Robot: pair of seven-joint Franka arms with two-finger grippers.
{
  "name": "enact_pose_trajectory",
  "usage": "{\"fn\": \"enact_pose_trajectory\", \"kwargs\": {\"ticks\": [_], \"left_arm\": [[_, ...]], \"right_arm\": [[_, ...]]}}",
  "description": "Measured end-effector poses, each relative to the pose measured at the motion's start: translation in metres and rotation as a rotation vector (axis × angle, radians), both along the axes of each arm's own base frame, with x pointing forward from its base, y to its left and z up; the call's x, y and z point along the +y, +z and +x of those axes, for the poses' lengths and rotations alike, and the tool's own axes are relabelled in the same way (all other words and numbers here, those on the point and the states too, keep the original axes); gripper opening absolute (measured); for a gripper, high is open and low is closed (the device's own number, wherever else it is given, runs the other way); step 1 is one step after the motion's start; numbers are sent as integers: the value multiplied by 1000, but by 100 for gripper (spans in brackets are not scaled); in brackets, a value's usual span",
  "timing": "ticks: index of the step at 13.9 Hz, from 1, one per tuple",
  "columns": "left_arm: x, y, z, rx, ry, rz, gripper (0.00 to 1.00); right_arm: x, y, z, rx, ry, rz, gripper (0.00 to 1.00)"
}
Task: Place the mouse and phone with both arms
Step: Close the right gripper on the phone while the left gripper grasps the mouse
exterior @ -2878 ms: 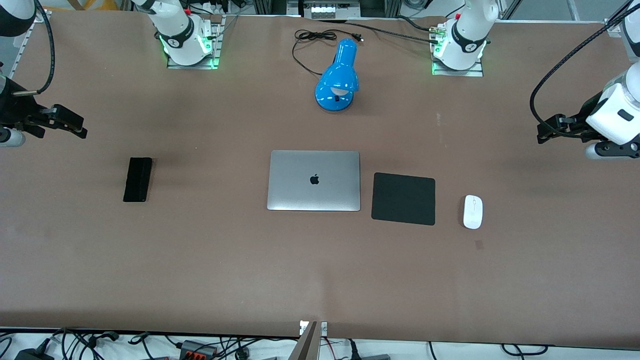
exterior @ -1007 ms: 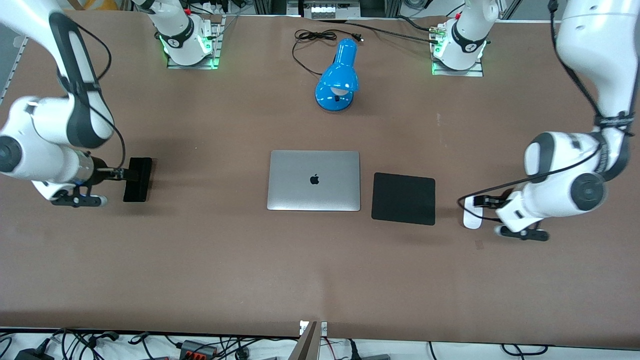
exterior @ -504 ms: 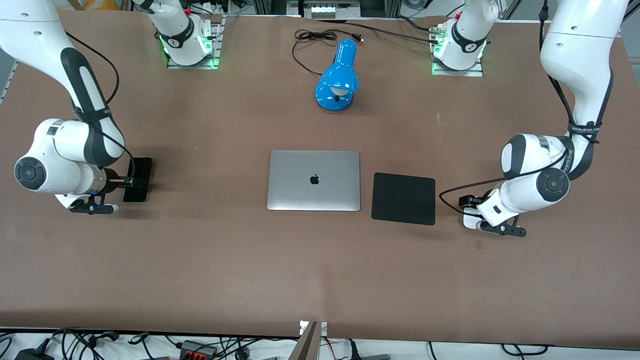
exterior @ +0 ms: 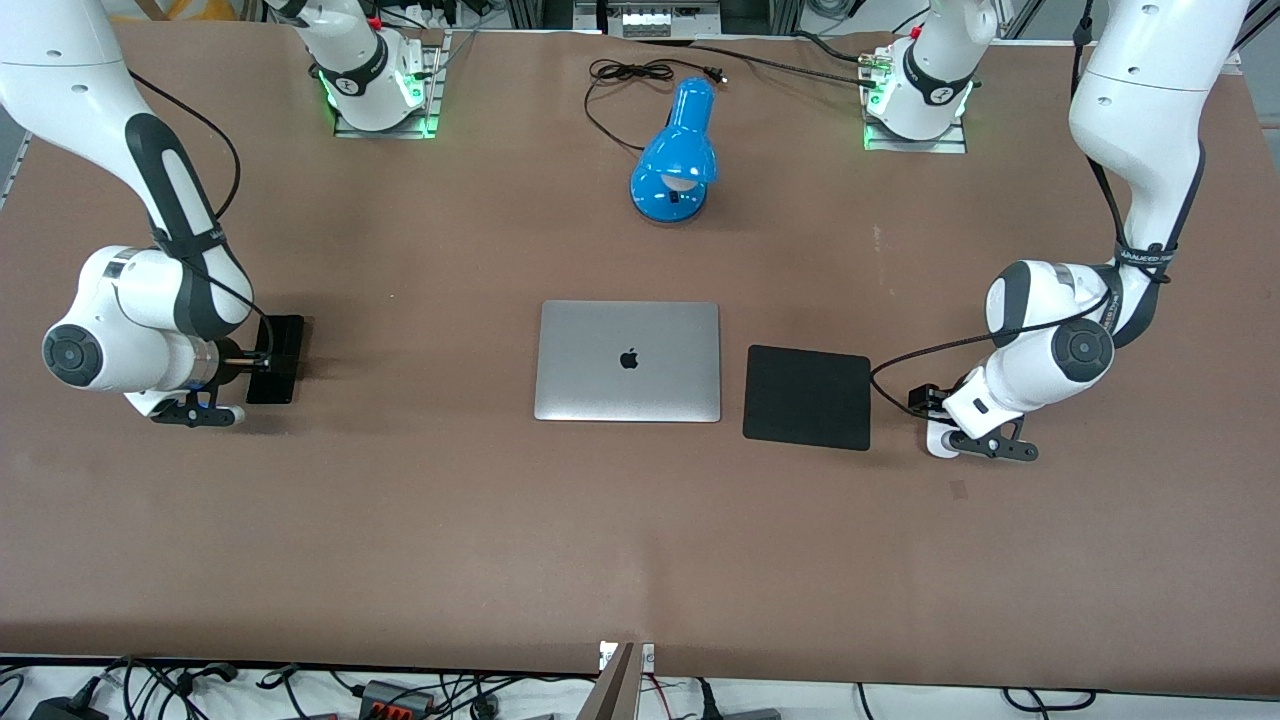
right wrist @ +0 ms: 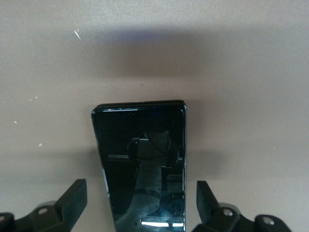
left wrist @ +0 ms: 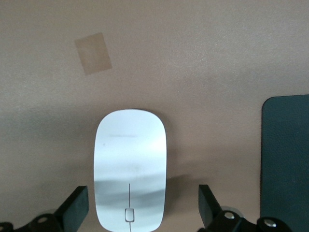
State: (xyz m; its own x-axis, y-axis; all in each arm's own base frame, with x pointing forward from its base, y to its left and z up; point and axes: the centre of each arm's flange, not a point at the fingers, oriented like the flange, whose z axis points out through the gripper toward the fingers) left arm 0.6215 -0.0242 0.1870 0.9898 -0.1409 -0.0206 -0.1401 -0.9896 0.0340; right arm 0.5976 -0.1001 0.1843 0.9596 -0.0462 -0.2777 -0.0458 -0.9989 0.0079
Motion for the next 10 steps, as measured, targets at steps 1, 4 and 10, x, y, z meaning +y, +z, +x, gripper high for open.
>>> {"fn": "enact_pose_trajectory", "kwargs": {"ticks": [1,4,10], "left_arm": [[0,0,0,-1,1,0,100],[1,1,0,-1,1,0,100],[18,-2,0,-22,10,2,98]], "right_arm": [[0,-3,1,-6,1,0,100],[0,-9,1,-12,1,-1,100],[0,-20,0,-10,2,0,100]]}}
